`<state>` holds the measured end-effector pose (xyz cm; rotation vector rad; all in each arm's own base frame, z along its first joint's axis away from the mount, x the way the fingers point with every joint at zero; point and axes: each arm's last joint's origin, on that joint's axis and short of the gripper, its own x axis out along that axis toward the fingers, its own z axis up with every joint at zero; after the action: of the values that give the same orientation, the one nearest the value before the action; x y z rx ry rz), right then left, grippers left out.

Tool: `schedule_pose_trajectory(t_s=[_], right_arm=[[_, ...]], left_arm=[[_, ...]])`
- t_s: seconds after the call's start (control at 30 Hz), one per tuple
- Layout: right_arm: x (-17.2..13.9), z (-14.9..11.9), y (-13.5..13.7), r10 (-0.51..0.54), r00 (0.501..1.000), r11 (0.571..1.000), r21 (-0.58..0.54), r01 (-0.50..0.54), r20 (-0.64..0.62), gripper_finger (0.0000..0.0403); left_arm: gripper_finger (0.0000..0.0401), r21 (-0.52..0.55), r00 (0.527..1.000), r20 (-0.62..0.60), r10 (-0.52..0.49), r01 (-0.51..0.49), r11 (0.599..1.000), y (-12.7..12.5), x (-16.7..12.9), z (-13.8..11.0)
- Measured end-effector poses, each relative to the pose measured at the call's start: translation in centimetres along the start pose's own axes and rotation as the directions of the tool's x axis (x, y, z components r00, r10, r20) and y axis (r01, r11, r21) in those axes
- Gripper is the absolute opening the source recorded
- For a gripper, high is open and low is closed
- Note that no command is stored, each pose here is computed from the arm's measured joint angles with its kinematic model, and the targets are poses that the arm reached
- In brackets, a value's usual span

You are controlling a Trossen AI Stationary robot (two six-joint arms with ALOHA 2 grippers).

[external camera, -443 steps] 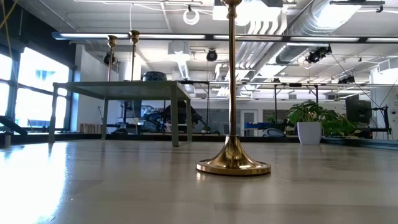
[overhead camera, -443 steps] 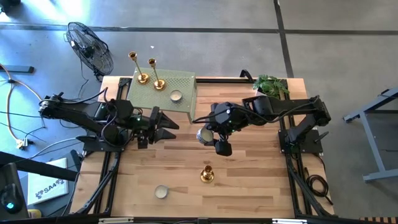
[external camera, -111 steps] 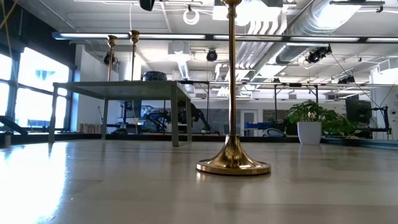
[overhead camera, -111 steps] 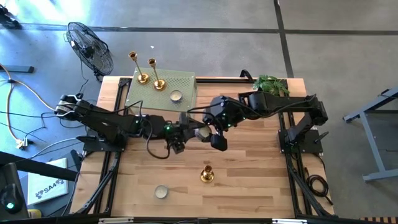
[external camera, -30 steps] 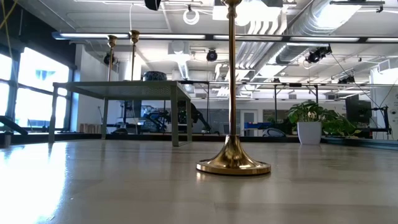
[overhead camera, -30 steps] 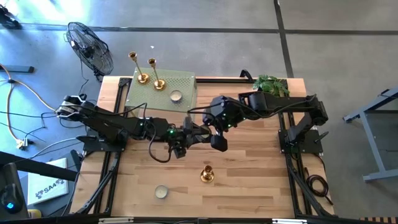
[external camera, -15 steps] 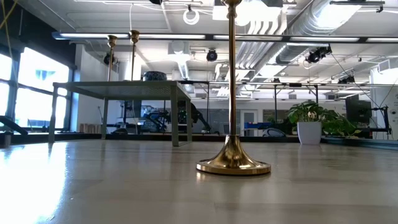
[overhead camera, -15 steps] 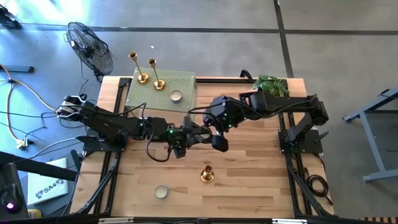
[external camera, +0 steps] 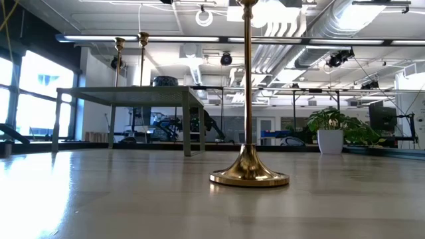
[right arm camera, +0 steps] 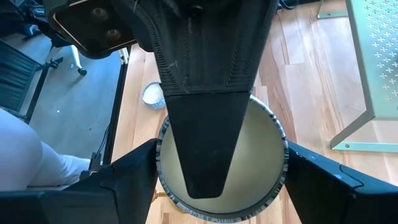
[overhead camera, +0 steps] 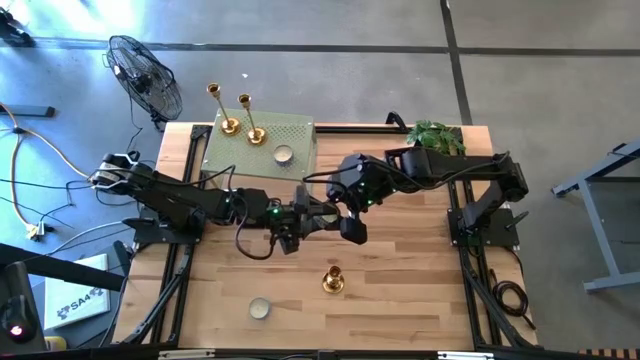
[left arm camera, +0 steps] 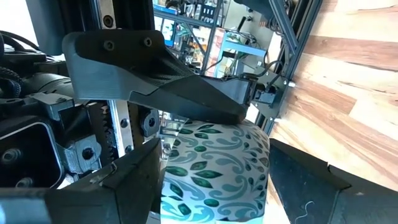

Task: Pick & Place candle stick holders
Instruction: Put the right blue patterned round candle on the shelf

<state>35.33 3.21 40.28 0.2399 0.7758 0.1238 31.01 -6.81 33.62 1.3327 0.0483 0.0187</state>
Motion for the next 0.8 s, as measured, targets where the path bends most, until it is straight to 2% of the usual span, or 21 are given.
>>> schedule_pose_trajectory(t_s=[0.57, 0.67, 0.8], right_arm=[[0.15, 0.09, -0.01, -0.001, 1.000, 1.000, 0.015, 0.000, 0.010, 0.0291], [0.16, 0.09, -0.01, 0.000, 1.000, 1.000, 0.017, -0.001, 0.010, 0.0291], [0.16, 0.10, 0.00, 0.001, 1.000, 1.000, 0.017, -0.001, 0.011, 0.0291]], left_arm=[[0.0277, -0.006, 1.000, -0.014, 0.017, -0.017, 1.000, -0.70, 0.94, 0.05], [0.0265, -0.005, 1.000, -0.018, 0.016, -0.016, 1.000, -0.70, 0.94, 0.04], [0.0229, -0.003, 1.000, -0.021, 0.010, -0.010, 1.000, -0.77, 0.94, 0.02]])
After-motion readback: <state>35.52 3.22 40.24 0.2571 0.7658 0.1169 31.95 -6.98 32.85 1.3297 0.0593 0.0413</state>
